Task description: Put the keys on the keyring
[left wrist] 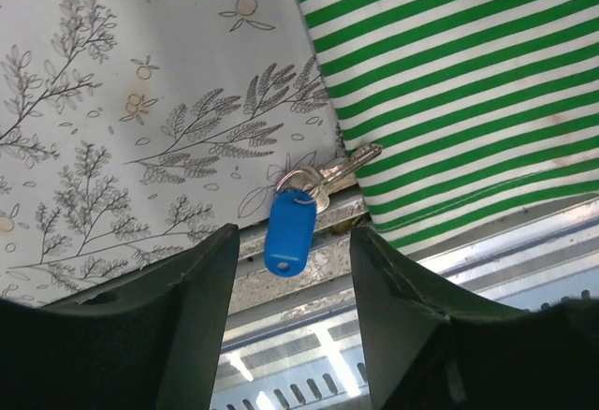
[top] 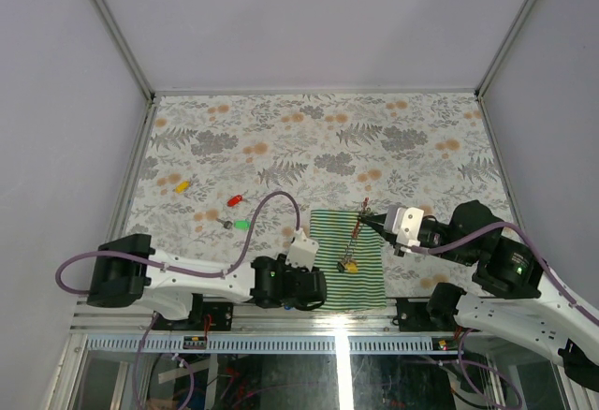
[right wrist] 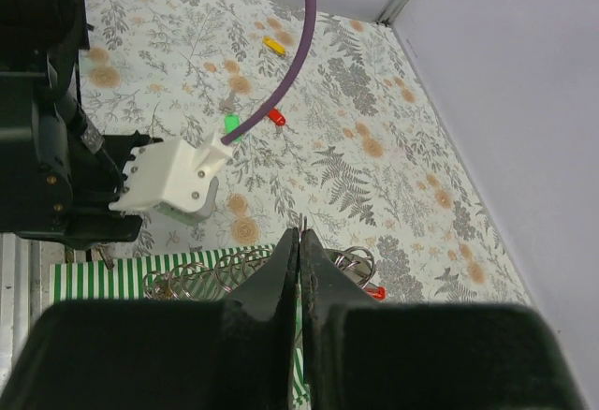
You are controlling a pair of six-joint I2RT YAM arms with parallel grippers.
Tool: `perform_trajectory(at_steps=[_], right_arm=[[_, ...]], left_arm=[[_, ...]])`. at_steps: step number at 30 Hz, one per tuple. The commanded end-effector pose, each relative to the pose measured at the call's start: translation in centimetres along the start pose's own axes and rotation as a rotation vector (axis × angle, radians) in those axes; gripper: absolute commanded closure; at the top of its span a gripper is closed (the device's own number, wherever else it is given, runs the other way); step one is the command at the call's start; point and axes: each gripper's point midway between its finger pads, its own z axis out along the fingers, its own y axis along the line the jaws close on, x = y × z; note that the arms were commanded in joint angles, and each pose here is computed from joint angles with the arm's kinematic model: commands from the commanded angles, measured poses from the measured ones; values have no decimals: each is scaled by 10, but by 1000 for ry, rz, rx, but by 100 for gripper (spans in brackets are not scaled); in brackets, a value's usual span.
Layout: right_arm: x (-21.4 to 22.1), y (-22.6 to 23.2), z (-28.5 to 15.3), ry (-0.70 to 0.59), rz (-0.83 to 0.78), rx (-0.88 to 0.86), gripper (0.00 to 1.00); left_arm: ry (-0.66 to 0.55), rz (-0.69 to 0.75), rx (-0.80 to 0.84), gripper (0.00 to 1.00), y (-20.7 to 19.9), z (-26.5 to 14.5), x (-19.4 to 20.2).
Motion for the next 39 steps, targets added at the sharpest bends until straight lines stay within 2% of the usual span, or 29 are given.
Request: perform_trajectory(at_steps=[1, 26, 30, 39], right_arm=[[-18, -12, -4, -59, 2, 55, 100], [-13, -8, 0, -47, 9, 36, 100], [-13, -8, 0, -49, 11, 38, 100], [-14, -7, 2, -61, 25, 35, 100]], left_arm=[[-52, 30, 0, 50, -14, 10, -13], [-4, 43, -10, 67, 0, 45, -4], [10, 34, -12, 74, 4, 51, -2], [-5, -8, -34, 81, 24, 58, -20]])
